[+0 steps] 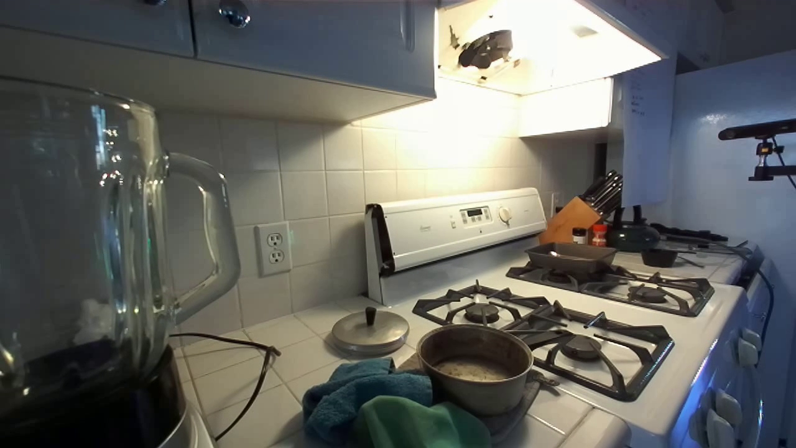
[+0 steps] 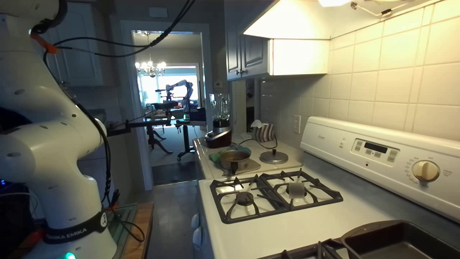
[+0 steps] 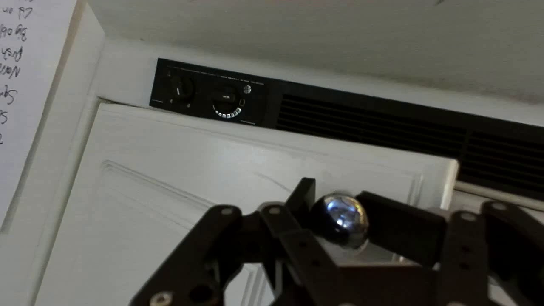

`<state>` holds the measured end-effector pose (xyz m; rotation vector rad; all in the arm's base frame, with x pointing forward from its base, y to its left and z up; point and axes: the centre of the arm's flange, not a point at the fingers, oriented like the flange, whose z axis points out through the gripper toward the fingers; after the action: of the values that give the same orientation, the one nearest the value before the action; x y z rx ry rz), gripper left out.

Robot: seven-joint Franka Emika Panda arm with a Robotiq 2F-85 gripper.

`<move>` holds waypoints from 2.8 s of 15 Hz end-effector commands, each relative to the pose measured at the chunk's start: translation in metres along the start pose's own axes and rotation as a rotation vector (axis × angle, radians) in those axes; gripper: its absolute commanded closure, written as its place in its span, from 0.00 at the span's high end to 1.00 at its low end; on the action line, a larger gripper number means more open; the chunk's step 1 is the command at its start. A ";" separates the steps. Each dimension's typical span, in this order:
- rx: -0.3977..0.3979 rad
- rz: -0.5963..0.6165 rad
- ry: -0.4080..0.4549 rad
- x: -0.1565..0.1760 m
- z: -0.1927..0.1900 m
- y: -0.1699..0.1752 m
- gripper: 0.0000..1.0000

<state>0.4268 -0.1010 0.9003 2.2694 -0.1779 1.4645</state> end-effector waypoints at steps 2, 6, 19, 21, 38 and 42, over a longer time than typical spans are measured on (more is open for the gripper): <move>-0.125 0.082 -0.036 -0.008 -0.021 0.056 0.07; -0.095 0.132 -0.057 -0.012 -0.033 0.067 0.07; -0.138 0.373 -0.150 -0.022 -0.066 0.100 0.07; -0.168 0.420 -0.154 -0.025 -0.072 0.107 0.07; -0.202 0.538 -0.059 -0.118 -0.116 0.277 0.59; -0.204 0.534 -0.053 -0.119 -0.114 0.280 0.85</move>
<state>0.2116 -0.2867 0.9094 2.3504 -0.8686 1.5501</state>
